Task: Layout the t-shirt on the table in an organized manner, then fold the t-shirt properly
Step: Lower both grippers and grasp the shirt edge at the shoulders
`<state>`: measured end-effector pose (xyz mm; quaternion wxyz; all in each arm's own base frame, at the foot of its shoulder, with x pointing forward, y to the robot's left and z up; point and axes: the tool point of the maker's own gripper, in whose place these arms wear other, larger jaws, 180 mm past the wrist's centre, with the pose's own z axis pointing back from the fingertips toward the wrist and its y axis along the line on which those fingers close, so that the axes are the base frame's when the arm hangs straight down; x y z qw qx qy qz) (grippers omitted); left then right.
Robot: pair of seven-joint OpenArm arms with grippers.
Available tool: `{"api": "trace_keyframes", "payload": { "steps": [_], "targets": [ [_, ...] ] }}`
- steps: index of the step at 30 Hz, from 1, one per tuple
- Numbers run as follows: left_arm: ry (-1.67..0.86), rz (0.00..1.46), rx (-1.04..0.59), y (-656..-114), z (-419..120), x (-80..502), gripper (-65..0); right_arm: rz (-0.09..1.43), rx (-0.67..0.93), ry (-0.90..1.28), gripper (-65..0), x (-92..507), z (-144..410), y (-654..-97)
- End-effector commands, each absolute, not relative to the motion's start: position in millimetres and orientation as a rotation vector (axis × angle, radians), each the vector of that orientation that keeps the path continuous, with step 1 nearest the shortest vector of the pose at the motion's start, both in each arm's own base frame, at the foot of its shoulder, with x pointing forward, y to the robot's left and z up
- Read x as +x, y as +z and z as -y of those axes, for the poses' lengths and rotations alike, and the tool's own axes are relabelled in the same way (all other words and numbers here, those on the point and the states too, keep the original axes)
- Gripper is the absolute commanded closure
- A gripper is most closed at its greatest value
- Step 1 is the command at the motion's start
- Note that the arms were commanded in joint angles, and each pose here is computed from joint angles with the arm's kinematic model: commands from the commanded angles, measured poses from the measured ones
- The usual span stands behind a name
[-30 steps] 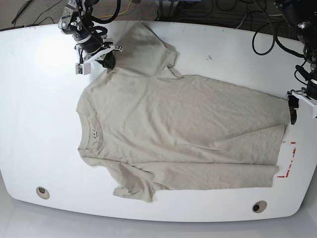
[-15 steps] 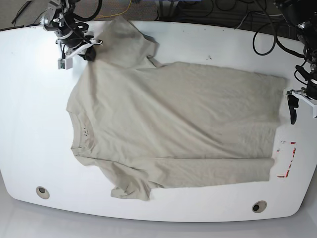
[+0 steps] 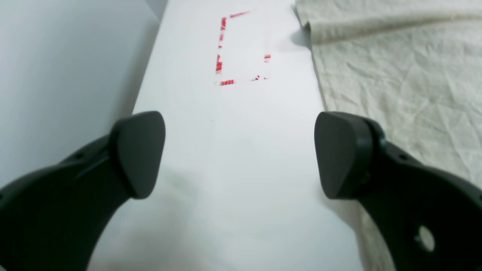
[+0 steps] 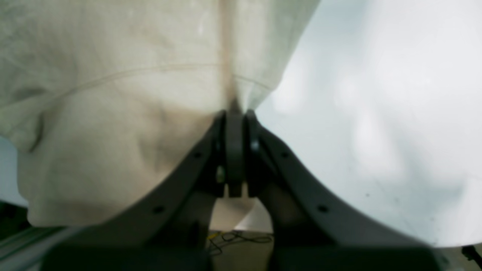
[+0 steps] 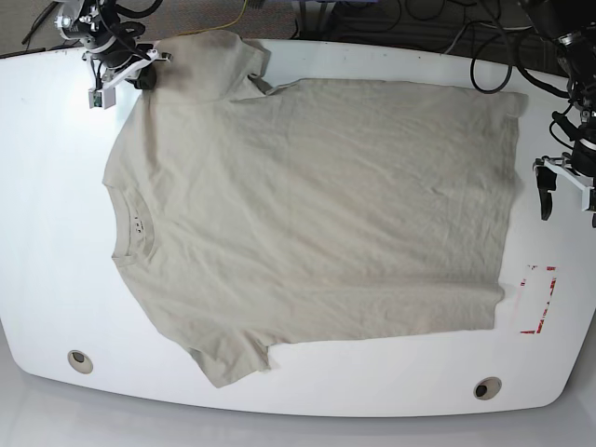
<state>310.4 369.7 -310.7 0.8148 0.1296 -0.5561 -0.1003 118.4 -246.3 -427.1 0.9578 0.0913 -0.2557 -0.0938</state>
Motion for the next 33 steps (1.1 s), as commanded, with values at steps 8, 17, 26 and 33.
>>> {"api": "trace_keyframes", "payload": {
  "steps": [8, 17, 26, 33],
  "targets": [
    [-0.249, 1.222, 0.276, -300.2, -365.2, 312.4, -59.6, 0.419, 0.15, -0.177, -0.3, 90.4, 252.0, -433.9],
    [-0.353, 1.165, 0.175, -320.6, -332.5, 301.2, -59.7, 0.425, 0.157, -0.175, -0.4, 93.2, 249.9, -433.3],
    [-0.367, 1.092, 0.048, -354.8, -299.1, 269.2, -59.7, 0.432, 0.158, -0.171, -0.4, 97.1, 249.3, -432.8],
    [-0.358, 1.043, 0.025, -367.9, -296.5, 245.5, -59.7, 0.446, 0.158, -0.17, -0.4, 103.2, 249.5, -431.7]
  ]
}}
